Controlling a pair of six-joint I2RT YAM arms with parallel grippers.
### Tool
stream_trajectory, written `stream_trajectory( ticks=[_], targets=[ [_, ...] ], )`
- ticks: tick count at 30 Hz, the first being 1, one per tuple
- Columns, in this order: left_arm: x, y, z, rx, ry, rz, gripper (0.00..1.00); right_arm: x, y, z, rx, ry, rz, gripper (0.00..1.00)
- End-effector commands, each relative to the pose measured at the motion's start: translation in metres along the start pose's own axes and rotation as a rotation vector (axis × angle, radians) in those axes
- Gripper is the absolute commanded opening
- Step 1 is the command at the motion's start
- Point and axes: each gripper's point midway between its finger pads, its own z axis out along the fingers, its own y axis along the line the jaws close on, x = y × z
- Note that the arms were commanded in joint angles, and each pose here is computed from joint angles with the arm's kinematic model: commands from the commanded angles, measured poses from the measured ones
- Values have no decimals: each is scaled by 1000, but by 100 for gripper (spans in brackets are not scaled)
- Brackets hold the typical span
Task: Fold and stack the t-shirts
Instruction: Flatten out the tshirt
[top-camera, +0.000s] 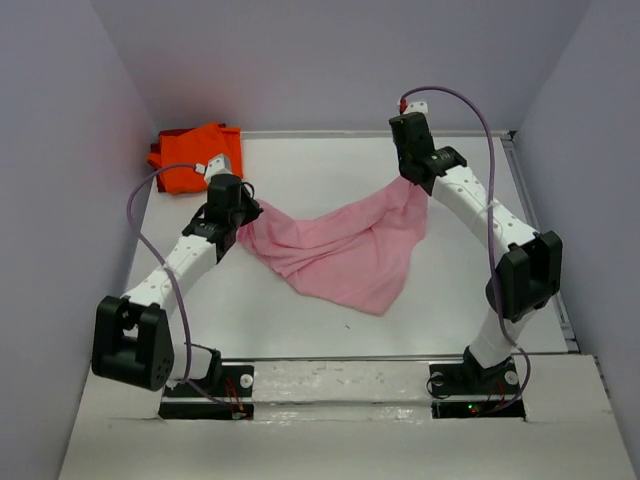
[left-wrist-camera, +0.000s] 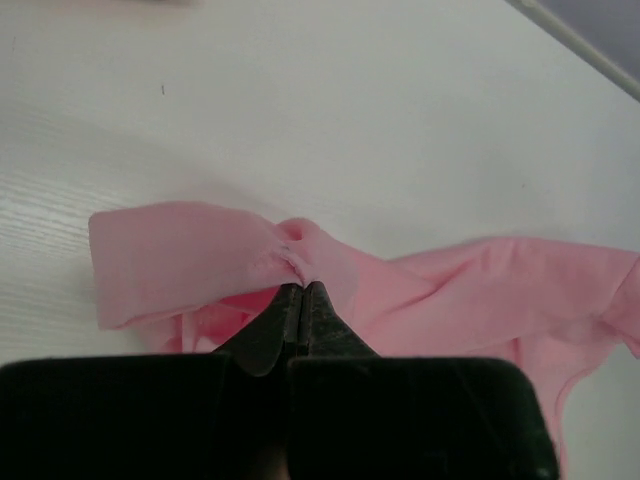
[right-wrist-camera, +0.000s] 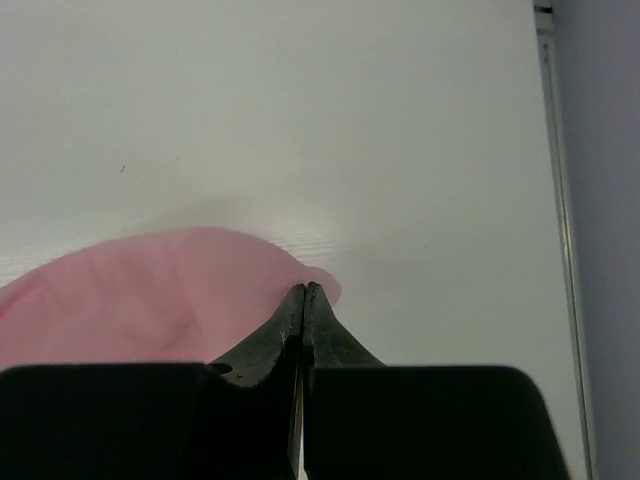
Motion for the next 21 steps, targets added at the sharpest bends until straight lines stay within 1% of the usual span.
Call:
stream_trajectory(
  ticks=[1, 2, 3, 5, 6, 9, 11, 12, 15, 17, 19, 21],
  targets=[
    [-14, 5, 29, -18, -104, -58, 2, -9, 25, 0, -91, -46, 119, 0],
    [-10, 9, 36, -27, -97, -48, 27, -4, 27, 2, -98, -37, 120, 0],
    [2, 17, 46, -62, -60, -39, 37, -1, 30, 4, -107, -34, 120, 0],
    [4, 21, 53, -90, -41, -20, 44, 6, 34, 5, -120, -25, 120, 0],
    [2, 19, 53, -84, -47, -21, 46, 7, 34, 5, -124, -25, 119, 0],
    [-5, 1, 45, -6, -44, 3, 56, 10, 35, 2, -143, -23, 123, 0],
    [-10, -8, 35, 20, -51, 34, 57, 10, 35, -1, -155, -24, 123, 0],
    [-17, -20, 23, 57, -72, 79, 57, 9, 34, -5, -163, -32, 130, 0],
    [-27, -41, -2, 118, -100, 144, 58, 11, 33, -11, -181, -41, 136, 0],
    [-22, -46, -16, 126, -76, 192, 58, 11, 34, -11, -191, -45, 131, 0],
    [-13, -47, -22, 148, -39, 204, 58, 13, 37, -8, -197, -38, 130, 0],
    [1, -54, -31, 215, -1, 224, 58, 14, 40, -9, -213, -35, 139, 0]
  ],
)
